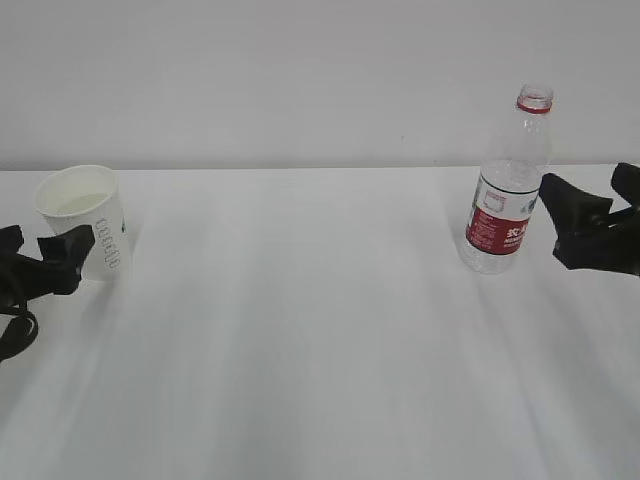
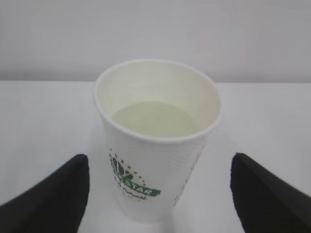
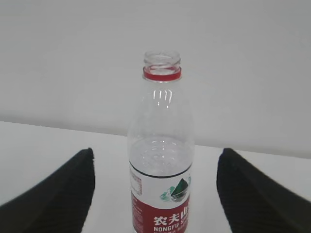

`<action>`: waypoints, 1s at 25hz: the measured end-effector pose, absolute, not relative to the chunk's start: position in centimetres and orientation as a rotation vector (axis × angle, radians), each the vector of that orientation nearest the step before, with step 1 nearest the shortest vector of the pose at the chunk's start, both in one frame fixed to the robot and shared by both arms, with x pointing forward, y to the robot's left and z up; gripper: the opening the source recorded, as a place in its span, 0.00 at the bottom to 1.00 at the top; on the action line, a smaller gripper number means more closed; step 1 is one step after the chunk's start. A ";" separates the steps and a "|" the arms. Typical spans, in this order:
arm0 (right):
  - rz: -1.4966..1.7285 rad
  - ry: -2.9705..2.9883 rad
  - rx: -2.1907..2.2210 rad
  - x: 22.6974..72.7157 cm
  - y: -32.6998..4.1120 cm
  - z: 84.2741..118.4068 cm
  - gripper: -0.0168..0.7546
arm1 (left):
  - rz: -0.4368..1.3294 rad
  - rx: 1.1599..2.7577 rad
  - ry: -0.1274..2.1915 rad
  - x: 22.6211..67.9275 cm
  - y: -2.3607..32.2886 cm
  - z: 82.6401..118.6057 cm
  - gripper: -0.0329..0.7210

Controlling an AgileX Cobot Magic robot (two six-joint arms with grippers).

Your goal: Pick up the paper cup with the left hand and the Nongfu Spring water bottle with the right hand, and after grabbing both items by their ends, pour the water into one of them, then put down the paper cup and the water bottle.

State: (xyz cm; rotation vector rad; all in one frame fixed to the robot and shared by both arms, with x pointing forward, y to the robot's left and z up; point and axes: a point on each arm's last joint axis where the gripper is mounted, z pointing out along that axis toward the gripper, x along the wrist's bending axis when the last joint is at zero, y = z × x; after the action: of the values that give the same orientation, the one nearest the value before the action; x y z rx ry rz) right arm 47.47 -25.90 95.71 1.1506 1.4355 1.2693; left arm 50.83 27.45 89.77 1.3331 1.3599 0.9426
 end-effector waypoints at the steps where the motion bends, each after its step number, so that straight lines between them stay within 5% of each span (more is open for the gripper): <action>1: 1.271 1.431 1.144 47.4 -25.9 96.0 0.78 | 0.947 1.327 1.351 50.8 27.4 90.2 0.92; 25: 1.294 1.362 1.063 43.7 -26.6 101.7 0.78 | 1.066 1.221 1.162 46.7 27.7 101.3 0.84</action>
State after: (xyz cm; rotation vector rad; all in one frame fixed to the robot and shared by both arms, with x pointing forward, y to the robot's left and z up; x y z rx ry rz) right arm 43.67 -26.55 101.71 1.0634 1.3622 1.2940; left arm 46.71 27.71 101.27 1.2210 1.1624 1.0661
